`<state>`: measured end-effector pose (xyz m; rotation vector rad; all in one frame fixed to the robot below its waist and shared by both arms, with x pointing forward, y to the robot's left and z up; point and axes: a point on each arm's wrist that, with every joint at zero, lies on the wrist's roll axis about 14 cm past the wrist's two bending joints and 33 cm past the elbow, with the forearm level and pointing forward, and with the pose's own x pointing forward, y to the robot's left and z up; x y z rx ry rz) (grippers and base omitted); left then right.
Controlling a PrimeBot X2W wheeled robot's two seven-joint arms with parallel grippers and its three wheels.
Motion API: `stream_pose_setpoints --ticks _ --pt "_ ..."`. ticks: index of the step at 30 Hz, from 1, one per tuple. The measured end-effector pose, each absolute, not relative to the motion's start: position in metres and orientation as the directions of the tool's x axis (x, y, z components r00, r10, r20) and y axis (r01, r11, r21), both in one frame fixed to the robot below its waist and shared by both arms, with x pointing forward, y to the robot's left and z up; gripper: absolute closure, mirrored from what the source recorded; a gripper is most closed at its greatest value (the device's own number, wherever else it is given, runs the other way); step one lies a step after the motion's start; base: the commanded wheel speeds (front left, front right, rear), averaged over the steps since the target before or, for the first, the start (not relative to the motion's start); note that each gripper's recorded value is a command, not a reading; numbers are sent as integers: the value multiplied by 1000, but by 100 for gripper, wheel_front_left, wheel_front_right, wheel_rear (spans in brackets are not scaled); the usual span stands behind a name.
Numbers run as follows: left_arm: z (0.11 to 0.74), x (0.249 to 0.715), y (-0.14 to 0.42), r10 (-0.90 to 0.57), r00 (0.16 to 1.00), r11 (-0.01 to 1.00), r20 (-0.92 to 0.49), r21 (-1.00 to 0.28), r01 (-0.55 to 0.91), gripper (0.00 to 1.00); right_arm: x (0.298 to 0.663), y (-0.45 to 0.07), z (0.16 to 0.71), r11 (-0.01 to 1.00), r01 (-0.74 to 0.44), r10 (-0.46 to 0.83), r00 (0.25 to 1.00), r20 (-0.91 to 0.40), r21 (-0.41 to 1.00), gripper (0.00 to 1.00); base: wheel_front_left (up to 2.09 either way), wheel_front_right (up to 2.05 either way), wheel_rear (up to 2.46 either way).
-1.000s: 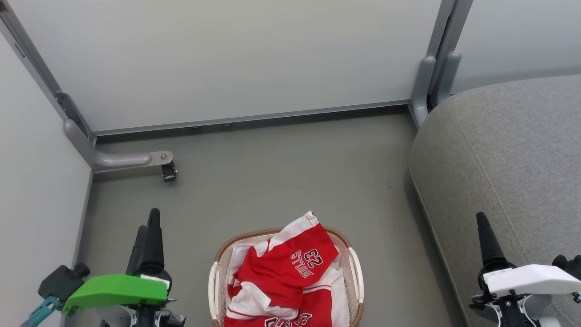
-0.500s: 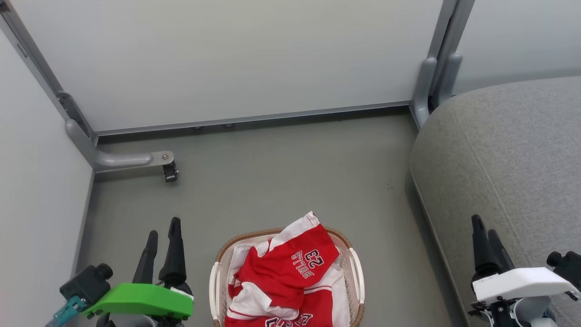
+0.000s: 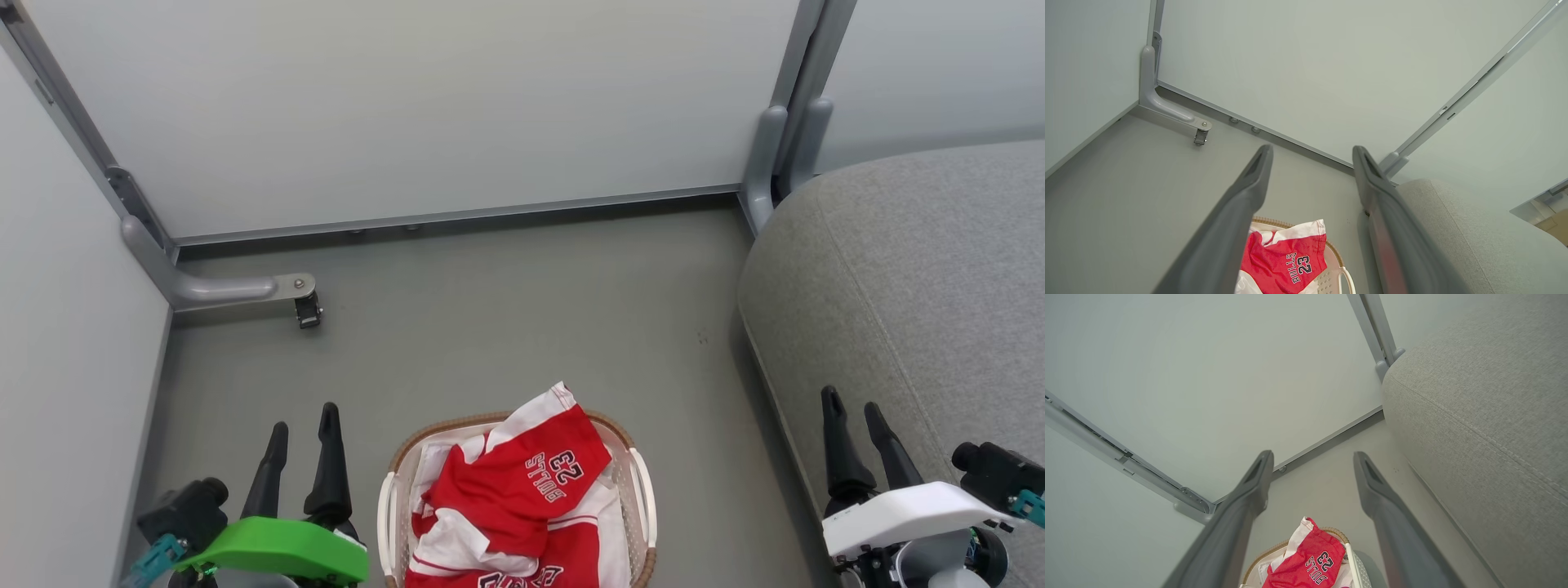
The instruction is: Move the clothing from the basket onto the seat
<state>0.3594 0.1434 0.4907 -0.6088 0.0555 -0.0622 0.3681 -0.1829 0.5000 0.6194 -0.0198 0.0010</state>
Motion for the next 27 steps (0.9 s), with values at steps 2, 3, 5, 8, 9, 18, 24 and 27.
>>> stream_pose_setpoints --ticks 2,3,5,8,9,18,24,27 --pt "491 359 143 -78 996 834 -32 -549 47 0 368 -181 501 828 -14 2 1000 22 561 0 0 0 0" --pt "490 358 142 -79 996 841 -31 -539 50 0 368 -180 501 835 -18 6 1000 24 549 0 0 0 0" --pt "490 357 142 -79 996 851 -30 -523 51 0 366 -178 500 854 -24 13 1000 24 520 0 0 0 0" --pt "486 353 141 -79 996 869 -38 -493 51 0 364 -176 499 877 -33 24 999 25 480 0 0 0 0" --pt "486 353 141 -80 996 872 -37 -486 52 0 364 -175 500 883 -37 28 999 26 468 0 0 0 0" --pt "481 350 140 -77 996 908 -42 -415 53 0 364 -166 505 925 -77 62 997 51 371 0 0 0 0" --pt "480 349 138 -82 996 928 -39 -369 62 0 364 -162 505 943 -93 79 995 58 321 0 0 0 0" --pt "480 348 138 -83 996 934 -37 -351 64 0 364 -160 505 950 -101 87 994 60 295 0 0 0 0"
